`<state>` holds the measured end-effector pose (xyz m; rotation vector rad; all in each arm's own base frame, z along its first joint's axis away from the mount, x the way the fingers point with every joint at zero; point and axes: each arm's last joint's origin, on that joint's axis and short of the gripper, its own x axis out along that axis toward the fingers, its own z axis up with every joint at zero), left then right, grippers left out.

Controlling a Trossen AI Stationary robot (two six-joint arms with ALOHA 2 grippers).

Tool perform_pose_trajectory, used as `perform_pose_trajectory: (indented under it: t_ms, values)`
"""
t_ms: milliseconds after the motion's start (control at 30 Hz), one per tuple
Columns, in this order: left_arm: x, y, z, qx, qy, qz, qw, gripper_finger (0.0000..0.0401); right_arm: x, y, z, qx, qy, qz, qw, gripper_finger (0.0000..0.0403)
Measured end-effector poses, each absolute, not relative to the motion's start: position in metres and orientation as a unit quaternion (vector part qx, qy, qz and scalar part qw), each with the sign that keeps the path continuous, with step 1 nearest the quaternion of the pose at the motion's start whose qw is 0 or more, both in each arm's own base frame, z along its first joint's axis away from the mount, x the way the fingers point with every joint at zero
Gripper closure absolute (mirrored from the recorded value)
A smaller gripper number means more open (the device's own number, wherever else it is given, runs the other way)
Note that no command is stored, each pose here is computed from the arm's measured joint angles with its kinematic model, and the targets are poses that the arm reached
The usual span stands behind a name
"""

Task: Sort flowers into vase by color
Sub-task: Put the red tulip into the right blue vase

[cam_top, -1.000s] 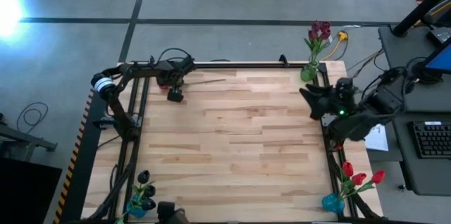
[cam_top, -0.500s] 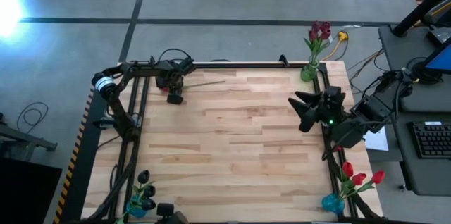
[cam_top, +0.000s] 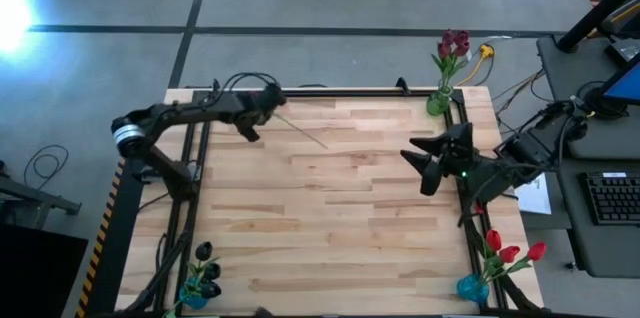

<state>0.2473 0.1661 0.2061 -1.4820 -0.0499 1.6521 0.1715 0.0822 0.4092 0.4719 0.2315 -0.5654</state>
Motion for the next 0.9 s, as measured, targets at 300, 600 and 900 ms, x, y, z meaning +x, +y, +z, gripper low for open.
perform_pose_trajectory:
  t_ms: [300,600,900]
  values:
    - [0.288,0.067,0.263,-0.465,0.08,0.453,0.757,0.0401,0.193,0.081,0.398,0.184,0.225,-0.184,0.939,0.0175]
    - [0.292,-0.041,0.316,-0.289,0.021,0.241,0.926,0.0401,0.247,0.09,0.384,0.153,0.243,-0.099,0.953,0.0136]
    - [0.292,-0.079,0.34,-0.231,-0.049,0.076,0.969,0.0401,0.284,0.101,0.369,0.14,0.191,-0.103,0.966,0.0117]
